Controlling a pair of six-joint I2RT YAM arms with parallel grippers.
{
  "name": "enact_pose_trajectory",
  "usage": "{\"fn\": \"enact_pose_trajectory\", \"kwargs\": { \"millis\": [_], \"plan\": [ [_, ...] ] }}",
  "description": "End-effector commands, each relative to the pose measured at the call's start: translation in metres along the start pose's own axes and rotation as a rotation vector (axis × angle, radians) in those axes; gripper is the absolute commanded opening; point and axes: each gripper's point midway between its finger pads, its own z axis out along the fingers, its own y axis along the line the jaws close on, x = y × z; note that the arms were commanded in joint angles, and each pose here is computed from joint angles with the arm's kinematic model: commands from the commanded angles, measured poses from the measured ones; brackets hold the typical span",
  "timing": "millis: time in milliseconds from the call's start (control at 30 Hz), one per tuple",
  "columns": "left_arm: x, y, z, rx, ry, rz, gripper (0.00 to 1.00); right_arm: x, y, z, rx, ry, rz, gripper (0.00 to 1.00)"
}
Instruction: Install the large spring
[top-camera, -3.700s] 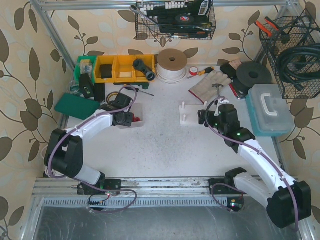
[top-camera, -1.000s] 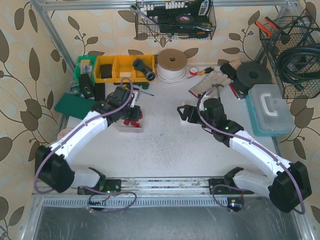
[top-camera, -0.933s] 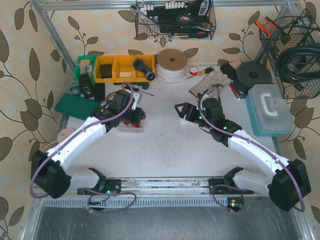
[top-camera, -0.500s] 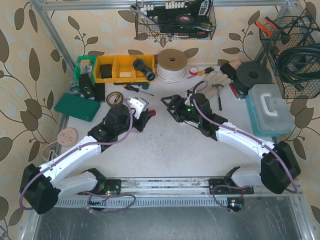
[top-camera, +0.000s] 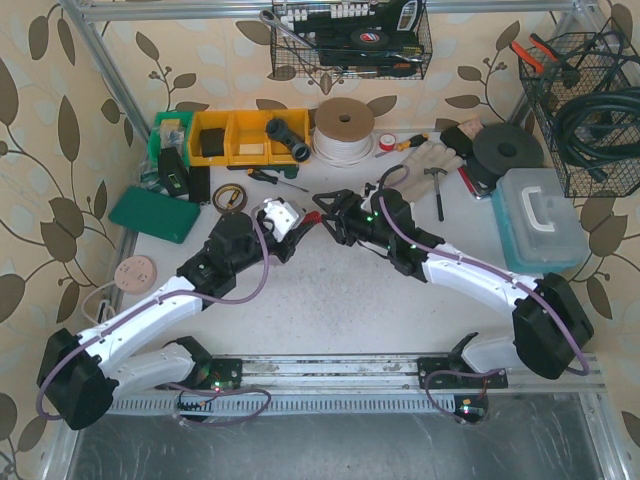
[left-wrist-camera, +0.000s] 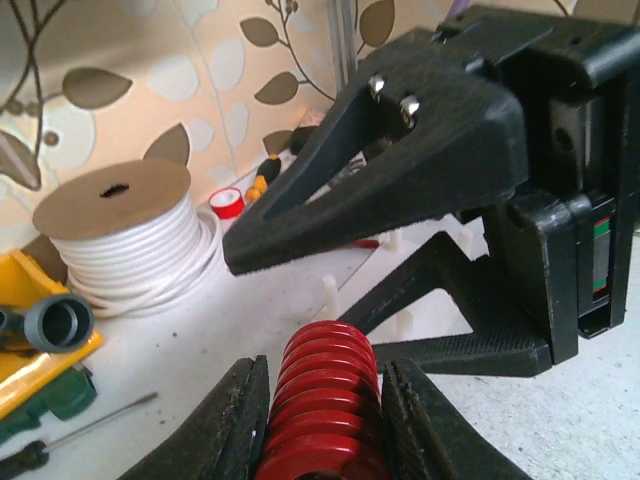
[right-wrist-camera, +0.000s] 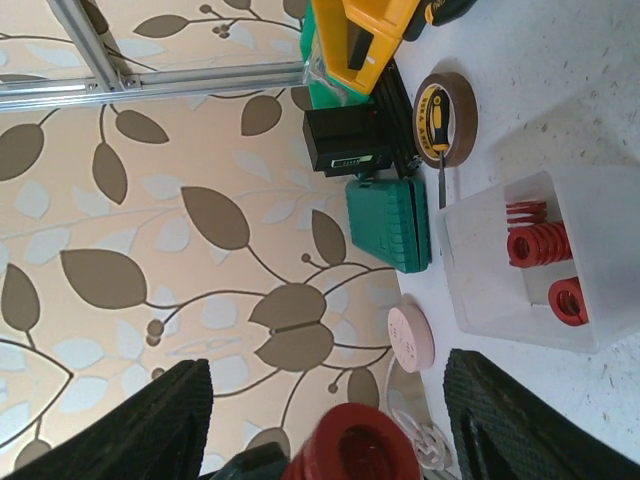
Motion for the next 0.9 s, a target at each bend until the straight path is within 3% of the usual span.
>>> {"fn": "enact_pose_trajectory", "kwargs": {
  "millis": [0,233,400,633,733,867],
  "plan": [
    [-0.039,-0.008,-0.013,0.027,-0.156,0.146,0.0,0.007,0.004,0.0,-0.036,0.033,0.051,0.64],
    [-0.04,-0.013,-0.015,0.044,-0.187,0.206,0.0,0.011,0.02,0.0,-0.112,0.049,0.065,0.56],
    [-0.036,-0.016,-0.014,0.045,-0.215,0.238,0.0,0.028,0.021,0.003,-0.112,0.113,0.065,0.55],
    [-0.039,-0.015,-0.015,0.039,-0.223,0.256,0.0,0.022,-0.019,-0.001,0.011,0.06,0.047,0.74],
    [-0.039,-0.015,-0.015,0.039,-0.227,0.26,0.0,0.027,-0.016,0.006,0.001,0.095,0.051,0.75],
    [-0.04,-0.015,-0.014,0.036,-0.228,0.272,0.0,0.035,-0.001,0.007,-0.097,0.117,0.057,0.63]
  ]
}}
